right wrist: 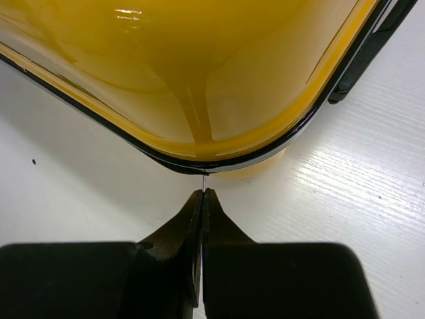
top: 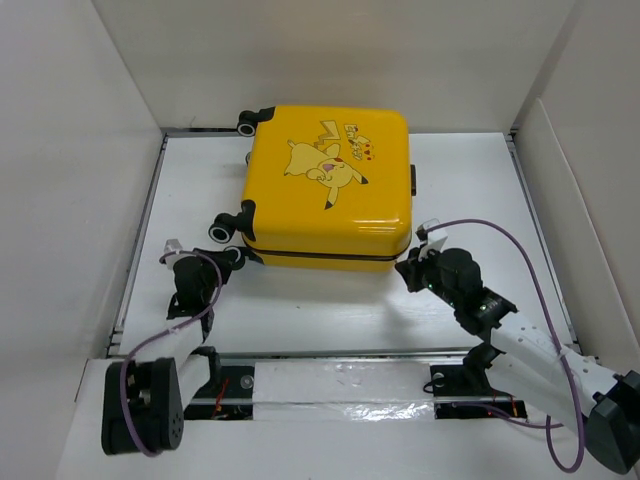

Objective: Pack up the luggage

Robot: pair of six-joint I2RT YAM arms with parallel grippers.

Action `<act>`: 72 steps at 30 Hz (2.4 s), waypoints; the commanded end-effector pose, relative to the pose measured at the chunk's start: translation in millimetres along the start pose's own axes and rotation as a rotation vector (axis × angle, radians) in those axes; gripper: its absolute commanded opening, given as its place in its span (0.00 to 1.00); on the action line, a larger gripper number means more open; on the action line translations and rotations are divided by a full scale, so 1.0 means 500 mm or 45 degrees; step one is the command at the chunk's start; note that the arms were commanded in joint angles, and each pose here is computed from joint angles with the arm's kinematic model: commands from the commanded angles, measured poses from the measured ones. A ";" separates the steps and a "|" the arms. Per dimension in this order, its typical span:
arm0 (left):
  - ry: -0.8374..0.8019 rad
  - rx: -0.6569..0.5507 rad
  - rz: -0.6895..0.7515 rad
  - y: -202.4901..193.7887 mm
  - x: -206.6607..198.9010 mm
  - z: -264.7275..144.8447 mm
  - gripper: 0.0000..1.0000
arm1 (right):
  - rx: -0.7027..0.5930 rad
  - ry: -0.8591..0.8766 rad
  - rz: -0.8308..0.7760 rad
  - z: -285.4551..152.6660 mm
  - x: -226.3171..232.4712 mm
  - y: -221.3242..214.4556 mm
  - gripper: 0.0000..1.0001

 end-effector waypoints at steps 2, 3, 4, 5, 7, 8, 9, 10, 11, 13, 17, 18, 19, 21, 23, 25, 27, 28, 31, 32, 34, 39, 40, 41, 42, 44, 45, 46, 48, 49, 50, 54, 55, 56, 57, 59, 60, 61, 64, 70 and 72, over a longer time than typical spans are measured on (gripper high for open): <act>-0.361 0.146 0.051 -0.024 -0.107 0.019 0.13 | -0.255 0.138 -0.007 0.005 0.030 0.083 0.00; -0.361 0.176 0.043 -0.033 -0.105 0.029 0.14 | -0.241 0.148 -0.012 0.008 0.036 0.078 0.00; -0.392 0.194 0.041 -0.040 -0.113 0.031 0.15 | -0.238 0.152 -0.010 0.008 0.040 0.076 0.00; -0.438 0.197 0.043 -0.046 -0.126 0.033 0.16 | -0.245 0.159 -0.003 0.007 0.045 0.075 0.00; -0.447 0.248 0.072 -0.074 -0.140 0.045 0.16 | -0.244 0.177 -0.006 0.007 0.056 0.066 0.00; -0.464 0.241 0.085 -0.080 -0.149 0.050 0.16 | -0.253 0.184 -0.004 0.007 0.061 0.065 0.00; -0.489 0.274 0.100 -0.099 -0.160 0.050 0.16 | -0.249 0.181 -0.007 0.009 0.065 0.061 0.00; -0.480 0.291 0.104 -0.111 -0.157 0.057 0.16 | -0.245 0.201 -0.016 0.010 0.075 0.057 0.00; -0.490 0.291 0.108 -0.117 -0.162 0.061 0.16 | -0.227 0.211 -0.025 0.016 0.081 0.051 0.00; -0.494 0.345 0.123 -0.148 -0.166 0.068 0.16 | -0.236 0.231 -0.037 0.020 0.096 0.054 0.00; -0.530 0.392 0.104 -0.181 -0.171 0.077 0.16 | -0.344 0.284 -0.067 0.027 0.146 0.089 0.00; -0.534 0.414 0.101 -0.191 -0.169 0.076 0.16 | -0.323 0.266 -0.076 0.038 0.150 0.089 0.00; -0.524 0.422 0.095 -0.194 -0.162 0.081 0.16 | -0.330 0.274 -0.077 0.042 0.158 0.098 0.00; -0.544 0.423 0.084 -0.195 -0.162 0.080 0.16 | -0.376 0.313 -0.056 0.051 0.184 0.123 0.00; -0.550 0.404 0.082 -0.192 -0.161 0.078 0.15 | -0.310 0.290 -0.051 0.071 0.191 0.111 0.00; -0.560 0.373 0.099 -0.185 -0.167 0.071 0.15 | -0.312 0.200 0.016 0.079 0.180 0.102 0.00; -0.536 0.349 0.129 -0.180 -0.169 0.073 0.15 | -0.403 0.273 0.029 0.080 0.194 0.123 0.00; -0.550 0.345 0.133 -0.179 -0.174 0.070 0.15 | -0.403 0.307 0.032 0.084 0.207 0.132 0.00; -0.567 0.365 0.134 -0.183 -0.177 0.062 0.15 | -0.398 0.398 0.016 0.137 0.269 0.158 0.00; -0.576 0.361 0.133 -0.183 -0.180 0.062 0.15 | -0.415 0.454 0.020 0.150 0.297 0.169 0.00; -0.581 0.359 0.138 -0.181 -0.180 0.056 0.15 | -0.379 0.565 0.009 0.192 0.349 0.156 0.00; -0.544 0.306 0.235 -0.166 -0.167 0.036 0.16 | -0.390 0.648 -0.052 0.214 0.423 0.162 0.00; -0.570 0.276 0.254 -0.156 -0.177 0.019 0.18 | -0.414 0.626 -0.039 0.199 0.412 0.167 0.00; -0.544 0.221 0.293 -0.142 -0.174 0.017 0.27 | -0.416 0.595 -0.028 0.192 0.392 0.162 0.00; -0.433 0.223 0.321 -0.136 -0.146 0.016 0.31 | -0.363 0.552 -0.028 0.187 0.358 0.126 0.00; -0.450 0.159 0.329 -0.108 -0.151 -0.011 0.46 | -0.382 0.540 -0.016 0.154 0.324 0.130 0.00; -0.377 0.163 0.344 -0.103 -0.128 -0.018 0.47 | -0.342 0.530 -0.029 0.144 0.306 0.101 0.00; -0.444 0.135 0.338 -0.092 -0.141 -0.050 0.47 | -0.339 0.523 -0.032 0.136 0.294 0.099 0.00; -0.468 0.129 0.355 -0.085 -0.135 -0.083 0.39 | -0.340 0.529 -0.043 0.113 0.276 0.100 0.00; -0.592 0.087 0.334 -0.076 -0.158 -0.121 0.35 | -0.343 0.522 -0.042 0.101 0.262 0.095 0.00; -0.602 0.028 0.324 -0.062 -0.166 -0.135 0.32 | -0.347 0.512 -0.035 0.098 0.252 0.094 0.00; -0.634 -0.025 0.356 -0.041 -0.204 -0.184 0.39 | -0.359 0.537 -0.043 0.064 0.232 0.092 0.00; -0.617 -0.012 0.371 -0.039 -0.228 -0.184 0.42 | -0.355 0.543 -0.044 0.054 0.229 0.091 0.00; -0.598 0.021 0.403 -0.043 -0.236 -0.180 0.52 | -0.304 0.514 -0.048 0.048 0.215 0.073 0.00; -0.581 0.043 0.418 -0.045 -0.246 -0.175 0.58 | -0.354 0.496 -0.040 0.026 0.202 0.089 0.00; -0.514 0.126 0.463 -0.058 -0.268 -0.148 0.66 | -0.328 0.456 -0.038 0.007 0.182 0.076 0.00; -0.513 0.178 0.480 -0.066 -0.276 -0.142 0.67 | -0.319 0.428 -0.036 -0.001 0.167 0.065 0.00; -0.480 0.218 0.495 -0.073 -0.287 -0.125 0.67 | -0.370 0.417 -0.029 -0.023 0.156 0.077 0.00; -0.475 0.296 0.526 -0.087 -0.287 -0.112 0.67 | -0.342 0.371 -0.034 -0.046 0.128 0.054 0.00; -0.751 0.565 0.590 -0.131 -0.263 -0.148 0.59 | -0.331 0.396 -0.029 -0.063 0.121 0.038 0.00; -0.849 0.657 0.639 -0.141 -0.257 -0.166 0.59 | -0.302 0.442 -0.025 -0.052 0.134 0.030 0.00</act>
Point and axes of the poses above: each gripper's point midway between its finger pads, its own z axis out along the fingers, its own x axis along the line the jaws close on, y = z × x, the point moved 8 cm from there along -z, back along the fingers, and after that the axes turned 10 degrees about -z, right-handed, at the moved point
